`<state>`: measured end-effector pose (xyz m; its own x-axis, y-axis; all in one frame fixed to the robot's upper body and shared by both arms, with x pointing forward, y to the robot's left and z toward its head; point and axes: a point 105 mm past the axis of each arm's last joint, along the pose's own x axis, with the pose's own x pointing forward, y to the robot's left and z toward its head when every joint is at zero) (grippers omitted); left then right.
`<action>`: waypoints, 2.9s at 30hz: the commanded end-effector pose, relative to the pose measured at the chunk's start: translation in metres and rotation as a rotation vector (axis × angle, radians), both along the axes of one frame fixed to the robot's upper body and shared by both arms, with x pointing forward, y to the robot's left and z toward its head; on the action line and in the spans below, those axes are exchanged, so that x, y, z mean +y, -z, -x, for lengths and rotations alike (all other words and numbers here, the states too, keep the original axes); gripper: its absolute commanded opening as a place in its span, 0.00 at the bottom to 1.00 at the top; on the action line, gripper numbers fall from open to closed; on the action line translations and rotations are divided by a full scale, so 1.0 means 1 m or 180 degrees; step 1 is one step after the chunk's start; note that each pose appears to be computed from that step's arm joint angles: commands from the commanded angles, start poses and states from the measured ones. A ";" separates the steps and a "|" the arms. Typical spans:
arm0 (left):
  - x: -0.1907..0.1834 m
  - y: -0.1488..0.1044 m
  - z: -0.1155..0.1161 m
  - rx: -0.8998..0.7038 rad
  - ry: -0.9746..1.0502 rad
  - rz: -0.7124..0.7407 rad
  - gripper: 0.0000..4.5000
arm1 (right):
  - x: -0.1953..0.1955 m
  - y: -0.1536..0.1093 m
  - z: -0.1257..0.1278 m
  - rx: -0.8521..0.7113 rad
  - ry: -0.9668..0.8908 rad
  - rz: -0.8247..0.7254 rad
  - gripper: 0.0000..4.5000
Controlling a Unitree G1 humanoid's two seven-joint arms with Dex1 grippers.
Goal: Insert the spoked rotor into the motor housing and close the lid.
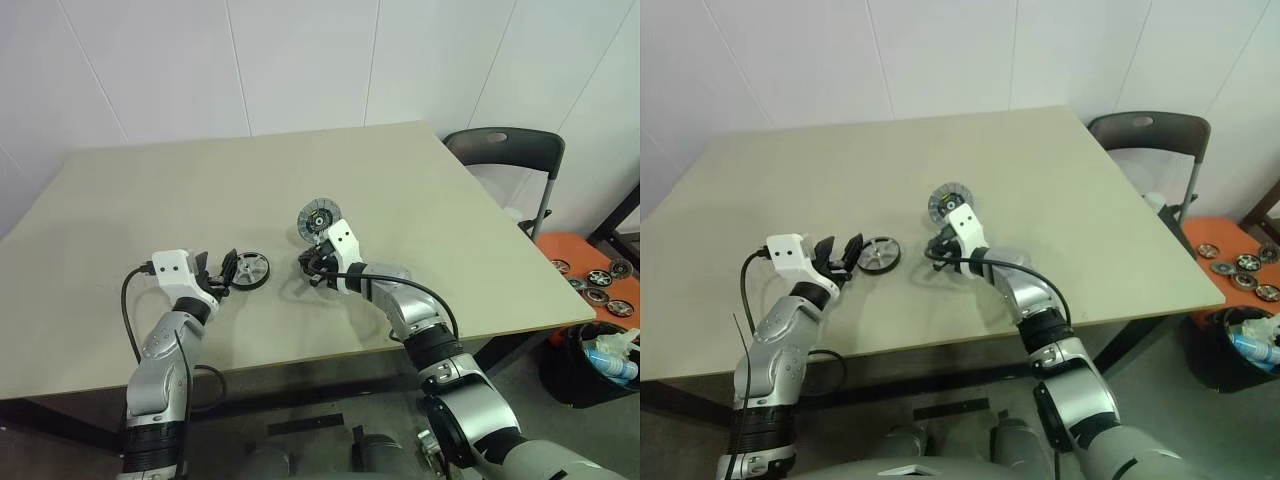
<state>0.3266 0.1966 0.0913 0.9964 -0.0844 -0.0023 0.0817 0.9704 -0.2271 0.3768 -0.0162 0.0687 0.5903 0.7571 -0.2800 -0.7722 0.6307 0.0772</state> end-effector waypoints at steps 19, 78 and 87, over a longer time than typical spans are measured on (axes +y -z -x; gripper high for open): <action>0.000 -0.015 0.001 -0.0202 -0.0030 -0.0024 0.72 | -0.007 -0.004 -0.007 -0.0137 0.0034 0.0151 0.00; 0.000 -0.016 0.000 -0.0200 -0.0022 -0.0023 0.72 | 0.003 -0.011 0.006 -0.0546 -0.0377 0.0190 0.17; 0.000 -0.017 -0.001 -0.0202 -0.0025 -0.0028 0.72 | 0.001 -0.004 0.004 -0.0499 -0.0280 0.0281 0.17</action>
<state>0.3256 0.1963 0.0905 0.9969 -0.0784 -0.0022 0.0757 0.9695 -0.2332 0.3653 -0.0206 0.0558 0.5404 0.7858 -0.3009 -0.8325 0.5512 -0.0554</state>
